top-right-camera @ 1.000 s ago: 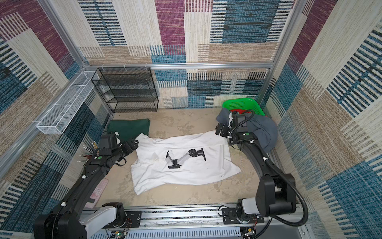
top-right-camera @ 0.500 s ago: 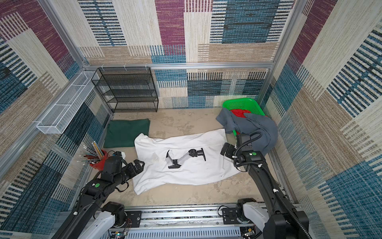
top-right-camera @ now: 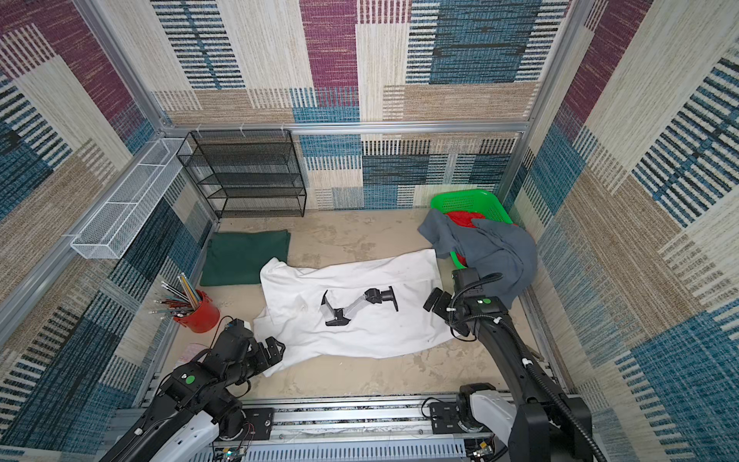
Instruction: Fold and stack the t-shirts
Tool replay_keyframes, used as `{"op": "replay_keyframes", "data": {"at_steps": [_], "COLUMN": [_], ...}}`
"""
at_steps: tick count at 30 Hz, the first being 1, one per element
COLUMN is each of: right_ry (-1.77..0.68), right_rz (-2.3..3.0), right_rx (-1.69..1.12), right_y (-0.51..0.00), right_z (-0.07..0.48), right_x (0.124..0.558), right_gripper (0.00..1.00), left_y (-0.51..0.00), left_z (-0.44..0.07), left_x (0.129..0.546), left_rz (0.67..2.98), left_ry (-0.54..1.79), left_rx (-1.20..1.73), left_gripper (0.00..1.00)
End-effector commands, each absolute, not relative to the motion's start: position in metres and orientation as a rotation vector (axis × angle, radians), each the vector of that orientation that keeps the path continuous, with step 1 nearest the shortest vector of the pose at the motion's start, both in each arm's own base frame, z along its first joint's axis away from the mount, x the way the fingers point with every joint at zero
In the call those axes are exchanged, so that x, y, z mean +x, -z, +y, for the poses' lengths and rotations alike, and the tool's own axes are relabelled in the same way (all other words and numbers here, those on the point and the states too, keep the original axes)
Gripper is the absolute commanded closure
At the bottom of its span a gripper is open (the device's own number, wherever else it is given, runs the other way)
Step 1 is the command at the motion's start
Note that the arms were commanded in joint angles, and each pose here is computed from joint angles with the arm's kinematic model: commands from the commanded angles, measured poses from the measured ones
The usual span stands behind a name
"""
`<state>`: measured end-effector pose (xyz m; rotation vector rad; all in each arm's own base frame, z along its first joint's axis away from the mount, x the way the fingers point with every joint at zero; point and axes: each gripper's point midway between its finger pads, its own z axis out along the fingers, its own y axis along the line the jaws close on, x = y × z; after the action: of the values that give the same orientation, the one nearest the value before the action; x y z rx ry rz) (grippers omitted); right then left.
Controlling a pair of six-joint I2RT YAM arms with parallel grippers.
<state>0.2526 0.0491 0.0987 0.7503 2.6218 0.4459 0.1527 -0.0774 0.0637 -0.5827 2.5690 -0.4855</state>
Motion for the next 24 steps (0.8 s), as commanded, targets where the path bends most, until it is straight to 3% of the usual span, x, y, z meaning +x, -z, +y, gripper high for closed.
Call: {"op": "replay_keyframes", "data": {"at_steps": [1, 7, 10, 12, 15, 20, 24], "right_ry": [-0.415, -0.344, -0.363, -0.365, -0.381, -0.395, -0.388], "right_rz": [2.619, 2.585, 2.583, 2.593, 2.603, 2.609, 2.633], "right_rx": [0.776, 0.798, 0.794, 0.793, 0.799, 0.820, 0.856], "right_y": [-0.099, -0.107, -0.107, -0.103, -0.100, -0.097, -0.087], "right_z": [0.045, 0.033, 0.035, 0.036, 0.038, 0.039, 0.038], "right_x": [0.254, 0.260, 0.262, 0.261, 0.258, 0.252, 0.243], "right_gripper": [0.02, 0.02, 0.02, 0.02, 0.02, 0.02, 0.02], "left_y": [-0.044, -0.026, -0.024, -0.021, -0.023, -0.042, -0.078], "left_z": [-0.080, -0.075, -0.076, -0.077, -0.079, -0.077, -0.066], "left_x": [0.138, 0.129, 0.131, 0.132, 0.135, 0.142, 0.152], "left_rz": [2.622, 2.637, 2.633, 2.639, 2.637, 2.597, 2.512], "left_ry": [0.507, 0.471, 0.470, 0.468, 0.467, 0.456, 0.391], "left_rx": [-0.653, -0.678, -0.668, -0.665, -0.659, -0.613, -0.560], "left_gripper": [0.08, 0.12, 0.19, 0.31, 0.65, 0.97, 1.00]}}
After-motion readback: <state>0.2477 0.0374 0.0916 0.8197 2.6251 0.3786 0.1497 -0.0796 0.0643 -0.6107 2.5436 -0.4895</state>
